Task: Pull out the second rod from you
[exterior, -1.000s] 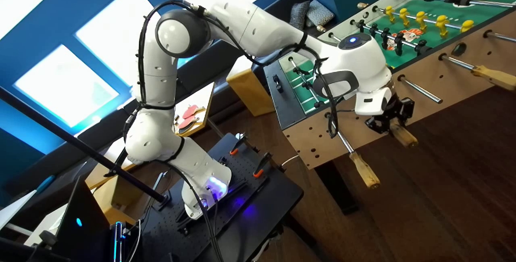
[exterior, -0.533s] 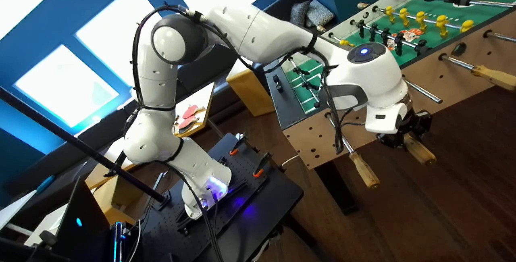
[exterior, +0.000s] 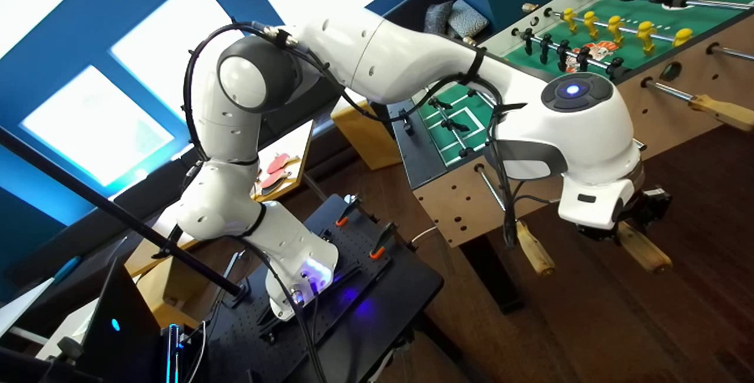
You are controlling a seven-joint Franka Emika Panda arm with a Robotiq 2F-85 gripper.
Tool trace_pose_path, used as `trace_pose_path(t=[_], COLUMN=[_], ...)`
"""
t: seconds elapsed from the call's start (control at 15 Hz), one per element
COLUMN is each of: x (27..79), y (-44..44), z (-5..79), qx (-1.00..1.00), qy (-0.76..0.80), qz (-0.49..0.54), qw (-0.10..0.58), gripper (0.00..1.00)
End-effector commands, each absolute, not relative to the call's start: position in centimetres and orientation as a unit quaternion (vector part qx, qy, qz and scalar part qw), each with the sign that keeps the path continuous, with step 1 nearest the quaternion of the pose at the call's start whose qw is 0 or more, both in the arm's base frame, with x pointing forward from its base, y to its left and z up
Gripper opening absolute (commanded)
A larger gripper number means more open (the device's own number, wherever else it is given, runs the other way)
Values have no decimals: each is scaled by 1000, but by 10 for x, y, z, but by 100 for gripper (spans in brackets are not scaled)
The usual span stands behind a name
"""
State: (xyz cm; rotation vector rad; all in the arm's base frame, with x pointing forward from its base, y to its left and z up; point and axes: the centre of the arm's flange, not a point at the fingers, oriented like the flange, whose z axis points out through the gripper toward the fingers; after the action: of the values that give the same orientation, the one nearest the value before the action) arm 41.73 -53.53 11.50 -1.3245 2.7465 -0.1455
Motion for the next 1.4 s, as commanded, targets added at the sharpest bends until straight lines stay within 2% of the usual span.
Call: trace_pose_path(t=[0.0, 0.6, 1.07, 1.13, 1.2, 1.33], x=[353, 315, 310, 310, 310, 295], y=[-584, -623, -628, -627, -625, -630], z=[133, 148, 155, 157, 160, 182], qx=[-406, -399, -407, -406, -407, -408], qy=[913, 916, 912, 912, 912, 911], qz=[-22, -40, -50, -51, -54, -61], qw=[23, 18, 18, 17, 18, 8], gripper=[13, 13, 15, 63, 64, 77])
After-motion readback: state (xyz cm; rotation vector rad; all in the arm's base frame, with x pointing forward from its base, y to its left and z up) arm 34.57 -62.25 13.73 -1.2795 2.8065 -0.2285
